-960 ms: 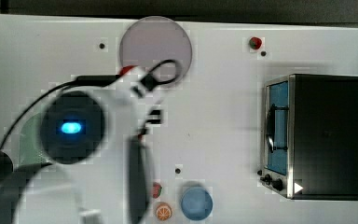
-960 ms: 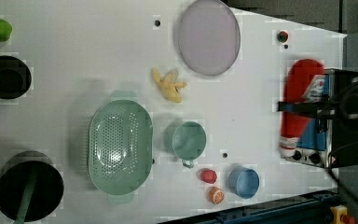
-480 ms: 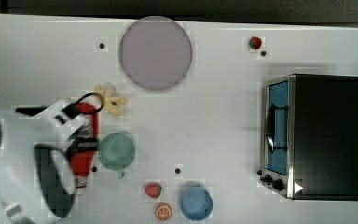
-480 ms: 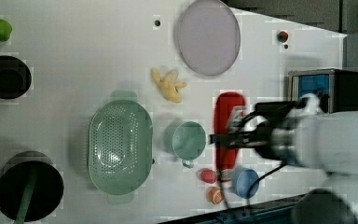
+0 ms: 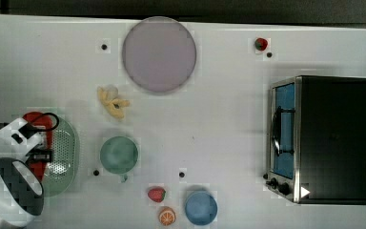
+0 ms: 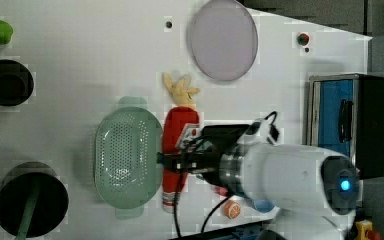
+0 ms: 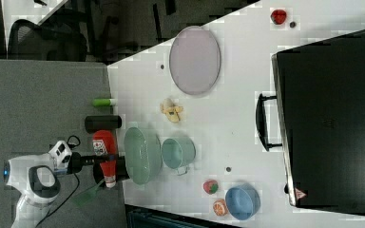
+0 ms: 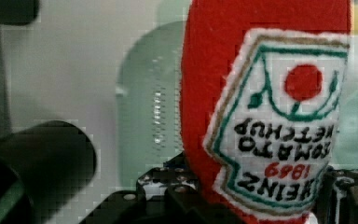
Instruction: Pick Ketchup from the table and place it in strainer.
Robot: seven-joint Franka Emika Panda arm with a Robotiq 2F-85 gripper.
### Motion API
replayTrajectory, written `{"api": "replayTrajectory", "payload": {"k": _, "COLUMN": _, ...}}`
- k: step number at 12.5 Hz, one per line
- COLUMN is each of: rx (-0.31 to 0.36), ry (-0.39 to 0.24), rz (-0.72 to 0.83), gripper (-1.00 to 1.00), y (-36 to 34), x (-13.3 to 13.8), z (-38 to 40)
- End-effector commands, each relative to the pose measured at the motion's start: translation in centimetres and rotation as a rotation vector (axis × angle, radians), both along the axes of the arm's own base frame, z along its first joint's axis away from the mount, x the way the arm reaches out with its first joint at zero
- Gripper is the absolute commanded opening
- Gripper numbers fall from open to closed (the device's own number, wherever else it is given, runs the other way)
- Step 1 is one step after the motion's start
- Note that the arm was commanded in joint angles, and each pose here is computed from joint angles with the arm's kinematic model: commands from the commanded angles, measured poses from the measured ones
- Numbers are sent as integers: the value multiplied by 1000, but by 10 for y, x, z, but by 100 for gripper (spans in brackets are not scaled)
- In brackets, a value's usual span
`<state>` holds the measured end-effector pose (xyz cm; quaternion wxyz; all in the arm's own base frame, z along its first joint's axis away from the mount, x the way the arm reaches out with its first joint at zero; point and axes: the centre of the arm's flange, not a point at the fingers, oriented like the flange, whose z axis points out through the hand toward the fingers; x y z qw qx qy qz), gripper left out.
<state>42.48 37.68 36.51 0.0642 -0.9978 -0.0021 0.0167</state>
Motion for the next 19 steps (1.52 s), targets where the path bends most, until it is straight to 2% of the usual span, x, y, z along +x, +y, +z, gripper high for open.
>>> {"api": "replayTrajectory", "payload": {"k": 1, "rx": 30, "ry": 9, "rz": -153, "gripper": 23, "y": 8, "x": 11, "z": -24}}
{"api": "replayTrajectory", "payload": {"k": 4, "rx": 79, "ry": 32, "rz": -184, "gripper": 27, "y": 20, "x": 12, "z": -63}}
{"api": "replayTrajectory", "payload": {"k": 6, "rx": 81, "ry": 59, "rz": -176, "gripper": 68, "y": 24, "x": 9, "z": -84}}
{"api": "replayTrajectory", "payload": {"k": 7, "rx": 85, "ry": 47, "rz": -167, "gripper": 90, "y": 25, "x": 9, "z": -85}}
{"api": "replayTrajectory", "payload": {"k": 8, "rx": 82, "ry": 38, "rz": -163, "gripper": 100, "y": 25, "x": 10, "z": -82}}
{"api": "replayTrajectory", "payload": {"k": 12, "rx": 46, "ry": -12, "rz": -207, "gripper": 100, "y": 2, "x": 25, "z": -48}}
{"api": "replayTrajectory", "payload": {"k": 16, "rx": -75, "ry": -82, "rz": -327, "gripper": 100, "y": -68, "x": 55, "z": 15}}
{"api": "replayTrajectory", "payload": {"k": 19, "rx": -173, "ry": -139, "rz": -492, "gripper": 100, "y": -151, "x": 76, "z": 74}}
